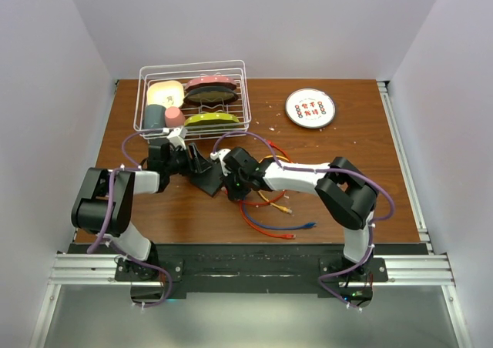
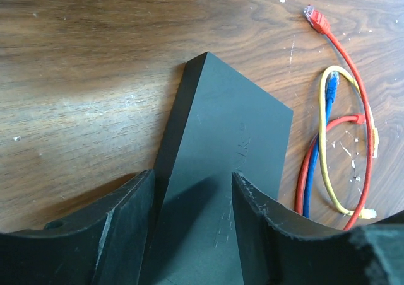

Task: Insert the plug into the switch port

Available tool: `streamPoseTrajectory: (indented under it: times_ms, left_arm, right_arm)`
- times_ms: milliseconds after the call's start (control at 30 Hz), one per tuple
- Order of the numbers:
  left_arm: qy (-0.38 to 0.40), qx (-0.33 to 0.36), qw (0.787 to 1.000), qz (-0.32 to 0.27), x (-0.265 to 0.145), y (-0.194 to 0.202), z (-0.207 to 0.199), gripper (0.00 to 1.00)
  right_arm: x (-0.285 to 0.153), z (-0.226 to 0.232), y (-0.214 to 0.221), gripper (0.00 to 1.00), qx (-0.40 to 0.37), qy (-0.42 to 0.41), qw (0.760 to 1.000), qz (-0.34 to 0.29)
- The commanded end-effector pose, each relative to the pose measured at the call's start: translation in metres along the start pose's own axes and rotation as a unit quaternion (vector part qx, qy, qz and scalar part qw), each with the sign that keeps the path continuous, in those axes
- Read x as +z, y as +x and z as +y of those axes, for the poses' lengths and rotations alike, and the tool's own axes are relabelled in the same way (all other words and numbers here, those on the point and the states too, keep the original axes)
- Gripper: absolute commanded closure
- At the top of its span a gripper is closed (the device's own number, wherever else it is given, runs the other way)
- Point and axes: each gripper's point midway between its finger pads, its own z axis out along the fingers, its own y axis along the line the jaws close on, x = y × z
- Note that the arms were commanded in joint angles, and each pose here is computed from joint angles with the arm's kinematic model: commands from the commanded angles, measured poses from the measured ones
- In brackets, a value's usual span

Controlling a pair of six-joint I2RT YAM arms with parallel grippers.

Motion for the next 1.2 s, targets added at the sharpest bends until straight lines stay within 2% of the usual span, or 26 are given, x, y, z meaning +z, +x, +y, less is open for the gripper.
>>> streamPoseTrajectory:
  times_ms: [0, 700, 1167]
  left_arm:
    - [0.028, 0.015, 0.999, -0.004, 0.004, -0.009, -0.008, 0.45]
    - [0.053, 0.011, 0.998, 0.012, 0.006, -0.001, -0.013, 0.48]
    - [0.089, -0.035, 0.994, 0.06, -0.002, 0.03, -0.023, 0.52]
  right_arm:
    - [0.003, -0.003, 0.012, 1.0, -0.009, 0.014, 0.999, 0.031]
    - [0.017, -0.013, 0.008, 1.0, -0.018, 0.038, 0.999, 0.03]
    - [0.027, -0.014, -0.014, 1.0, -0.001, 0.043, 0.999, -0.034]
